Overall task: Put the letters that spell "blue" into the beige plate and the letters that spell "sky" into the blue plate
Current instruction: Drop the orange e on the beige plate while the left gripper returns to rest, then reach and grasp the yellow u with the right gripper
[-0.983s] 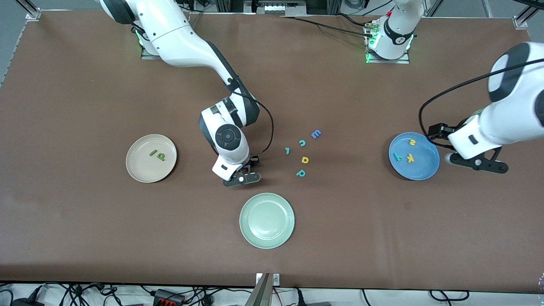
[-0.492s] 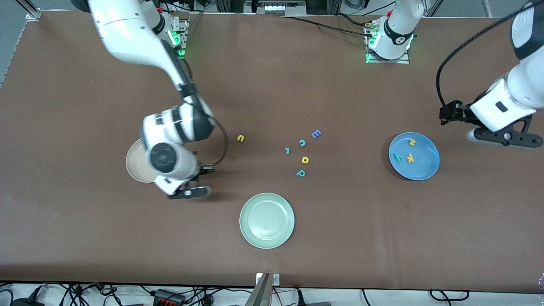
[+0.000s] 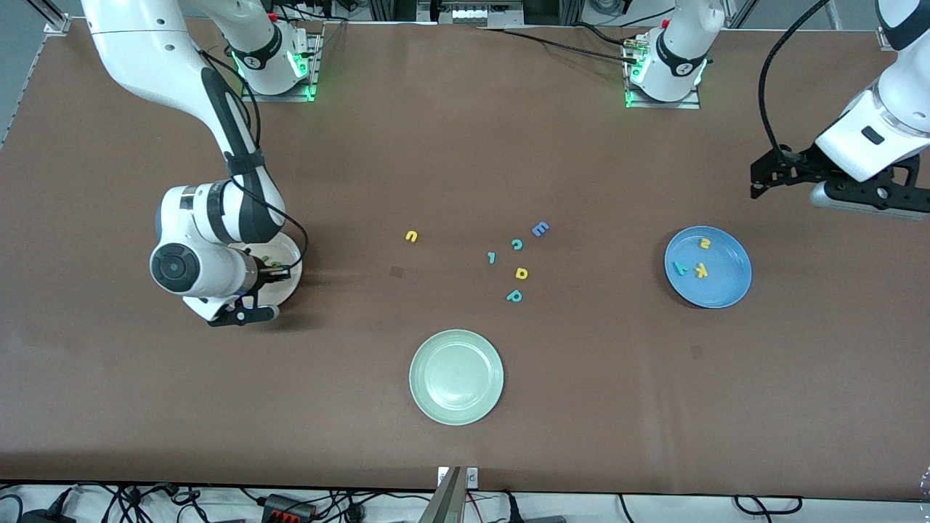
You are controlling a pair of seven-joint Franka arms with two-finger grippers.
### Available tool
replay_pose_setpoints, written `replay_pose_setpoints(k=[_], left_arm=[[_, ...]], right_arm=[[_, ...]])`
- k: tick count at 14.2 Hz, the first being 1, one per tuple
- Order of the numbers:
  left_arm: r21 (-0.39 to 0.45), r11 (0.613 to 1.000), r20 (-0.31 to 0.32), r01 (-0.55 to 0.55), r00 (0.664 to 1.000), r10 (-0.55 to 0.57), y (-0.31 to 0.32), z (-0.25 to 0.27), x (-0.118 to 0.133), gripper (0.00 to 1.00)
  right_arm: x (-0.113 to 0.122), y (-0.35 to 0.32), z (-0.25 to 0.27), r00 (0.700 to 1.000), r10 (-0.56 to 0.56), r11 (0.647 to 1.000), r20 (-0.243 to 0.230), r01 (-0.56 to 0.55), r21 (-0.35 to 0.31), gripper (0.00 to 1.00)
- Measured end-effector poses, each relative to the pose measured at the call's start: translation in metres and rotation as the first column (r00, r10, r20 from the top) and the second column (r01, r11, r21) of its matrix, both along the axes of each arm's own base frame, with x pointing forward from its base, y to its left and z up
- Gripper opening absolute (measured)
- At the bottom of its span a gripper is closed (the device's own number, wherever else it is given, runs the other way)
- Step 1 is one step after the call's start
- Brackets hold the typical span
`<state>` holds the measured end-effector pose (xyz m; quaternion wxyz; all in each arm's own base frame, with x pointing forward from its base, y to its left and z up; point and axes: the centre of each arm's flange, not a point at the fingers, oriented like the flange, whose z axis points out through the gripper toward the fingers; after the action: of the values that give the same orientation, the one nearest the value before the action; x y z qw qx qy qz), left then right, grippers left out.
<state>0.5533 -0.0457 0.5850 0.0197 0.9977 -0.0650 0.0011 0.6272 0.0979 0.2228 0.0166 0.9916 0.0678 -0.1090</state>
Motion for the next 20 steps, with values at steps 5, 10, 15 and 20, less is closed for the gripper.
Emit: replay_pose_setpoints(k=[5,10,15,20], left_arm=[[0.056,0.995,0.01,0.079,0.997,-0.08,0.002,-0.002,-0.003,1.0],[0.055,0.996,0.033,0.068,0.997,-0.07,0.01,0.001,0.0,1.0],[0.055,0.996,0.024,0.07,0.997,-0.071,0.009,0.014,0.0,1.0],[0.055,0.995,0.028,0.085,0.996,-0.087,0.0,0.015,0.005,1.0]], right_arm=[[-0.01,-0.031,-0.021,1.0,-0.004,1.0,-0.008,0.004,0.0,0.29],[-0.008,-0.032,-0.017,1.0,-0.011,1.0,0.006,0.011,0.002,0.64],[-0.019,0.078,0.006,0.998,0.013,0.996,0.058,-0.018,0.087,1.0],[-0.068,0.213,-0.006,0.991,-0.103,0.989,0.082,0.092,0.119,1.0]])
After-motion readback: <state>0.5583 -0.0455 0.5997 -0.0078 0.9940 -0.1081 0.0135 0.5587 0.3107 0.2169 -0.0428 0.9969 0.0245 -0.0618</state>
